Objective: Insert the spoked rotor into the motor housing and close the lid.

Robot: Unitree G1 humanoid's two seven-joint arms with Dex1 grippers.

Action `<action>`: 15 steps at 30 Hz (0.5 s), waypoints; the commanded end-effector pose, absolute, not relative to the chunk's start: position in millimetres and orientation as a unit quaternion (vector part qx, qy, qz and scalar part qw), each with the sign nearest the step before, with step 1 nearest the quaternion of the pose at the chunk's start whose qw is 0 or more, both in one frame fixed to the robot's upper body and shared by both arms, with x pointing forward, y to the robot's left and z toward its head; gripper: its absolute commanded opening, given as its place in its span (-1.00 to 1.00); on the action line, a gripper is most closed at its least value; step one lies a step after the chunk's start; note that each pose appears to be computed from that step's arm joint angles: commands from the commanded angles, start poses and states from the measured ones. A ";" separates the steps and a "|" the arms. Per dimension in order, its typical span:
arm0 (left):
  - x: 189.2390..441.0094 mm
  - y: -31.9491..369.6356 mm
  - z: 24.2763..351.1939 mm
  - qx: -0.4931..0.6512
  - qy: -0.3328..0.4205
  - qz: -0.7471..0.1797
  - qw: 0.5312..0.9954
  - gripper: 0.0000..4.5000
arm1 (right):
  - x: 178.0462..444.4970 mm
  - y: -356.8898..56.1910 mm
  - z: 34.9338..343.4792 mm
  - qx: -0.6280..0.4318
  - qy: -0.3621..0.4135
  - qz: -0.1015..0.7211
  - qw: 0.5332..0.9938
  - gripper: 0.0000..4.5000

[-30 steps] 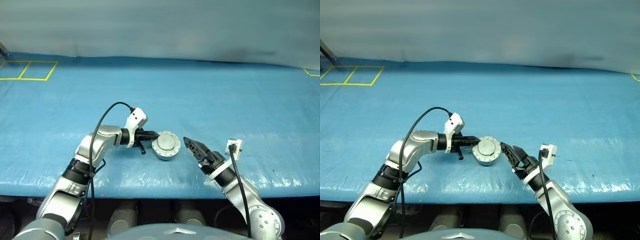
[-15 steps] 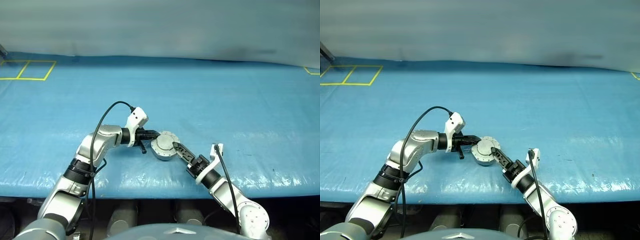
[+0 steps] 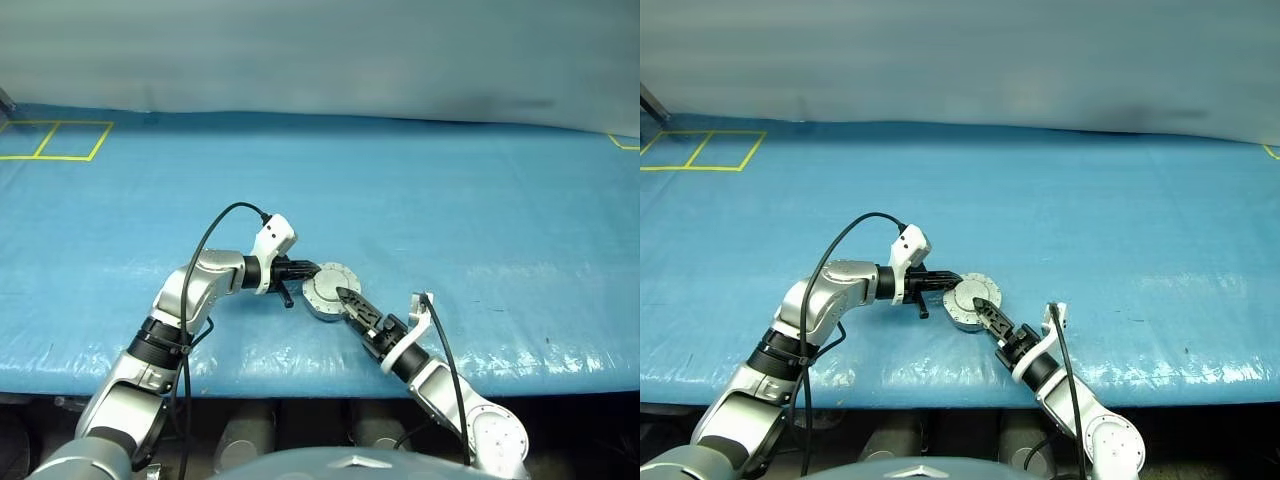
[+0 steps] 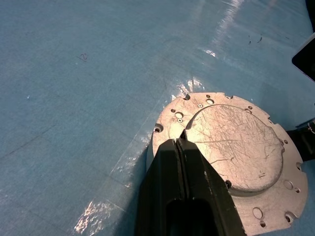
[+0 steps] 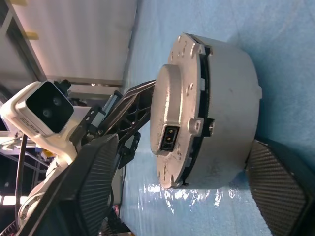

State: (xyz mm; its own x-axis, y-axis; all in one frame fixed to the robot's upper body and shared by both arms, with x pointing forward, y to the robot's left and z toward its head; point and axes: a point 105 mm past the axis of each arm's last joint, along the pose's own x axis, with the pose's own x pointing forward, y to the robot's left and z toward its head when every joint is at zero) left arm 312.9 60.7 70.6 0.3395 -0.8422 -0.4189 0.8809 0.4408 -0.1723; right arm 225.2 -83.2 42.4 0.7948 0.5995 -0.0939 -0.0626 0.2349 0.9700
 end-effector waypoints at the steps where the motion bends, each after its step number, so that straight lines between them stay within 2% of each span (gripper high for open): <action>1: 305.9 56.4 62.6 0.048 0.243 -0.539 0.805 -1.00 | 225.1 -82.7 52.8 0.591 0.214 0.233 0.742 0.27; 6: 306.9 56.1 62.9 0.047 0.243 -0.539 0.805 -1.00 | 222.4 -82.5 51.7 0.589 0.221 0.234 0.741 -0.44; 15: 312.9 57.5 73.9 0.039 0.222 -0.531 0.817 -1.00 | 221.4 -81.3 49.5 0.585 0.227 0.233 0.743 -0.46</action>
